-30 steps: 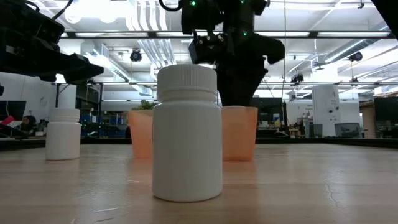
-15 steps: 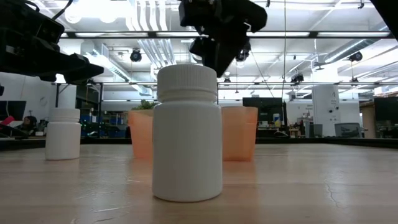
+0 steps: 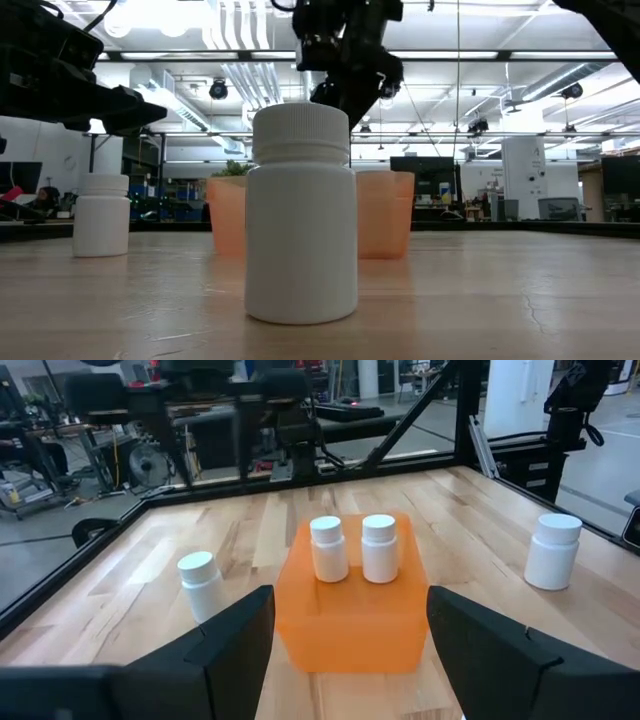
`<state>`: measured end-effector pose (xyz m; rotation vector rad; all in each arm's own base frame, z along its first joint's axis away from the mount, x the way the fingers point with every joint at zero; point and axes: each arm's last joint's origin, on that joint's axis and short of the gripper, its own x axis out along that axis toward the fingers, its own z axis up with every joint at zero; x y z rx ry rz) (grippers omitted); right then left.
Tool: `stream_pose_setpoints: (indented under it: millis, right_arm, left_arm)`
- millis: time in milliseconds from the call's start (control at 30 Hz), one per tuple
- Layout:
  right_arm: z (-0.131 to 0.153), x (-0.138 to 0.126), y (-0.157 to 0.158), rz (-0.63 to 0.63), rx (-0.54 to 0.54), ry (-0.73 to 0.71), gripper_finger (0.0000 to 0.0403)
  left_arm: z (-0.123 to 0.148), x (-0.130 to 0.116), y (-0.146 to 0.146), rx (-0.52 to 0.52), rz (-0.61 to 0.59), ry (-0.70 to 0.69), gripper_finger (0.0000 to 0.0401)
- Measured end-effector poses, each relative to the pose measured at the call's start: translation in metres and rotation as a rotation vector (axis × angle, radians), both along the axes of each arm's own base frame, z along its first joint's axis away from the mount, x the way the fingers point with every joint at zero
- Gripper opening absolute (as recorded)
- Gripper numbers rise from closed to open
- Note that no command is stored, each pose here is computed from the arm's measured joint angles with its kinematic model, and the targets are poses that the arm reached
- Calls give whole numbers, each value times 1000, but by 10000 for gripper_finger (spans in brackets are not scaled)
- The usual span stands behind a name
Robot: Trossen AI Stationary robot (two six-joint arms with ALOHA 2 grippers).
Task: Pick and place pill bottles into a basket
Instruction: Put the pill bottle into the bin
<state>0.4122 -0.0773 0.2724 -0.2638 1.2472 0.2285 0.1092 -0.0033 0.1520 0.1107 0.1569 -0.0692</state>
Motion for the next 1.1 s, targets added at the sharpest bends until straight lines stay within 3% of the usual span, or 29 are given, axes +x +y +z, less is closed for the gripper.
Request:
stream_pose_setpoints:
  millis: [400,767,1100]
  right_arm:
    - [-10,10,-25,20,68,-95,208]
    - [-50,21,-35,23,87,-8,207]
    - [-51,18,-50,-12,85,-17,208]
  left_arm:
    - [0,0,0,0,0,-2,245]
    - [0,0,0,0,0,-1,245]
    - [0,0,0,0,0,-1,245]
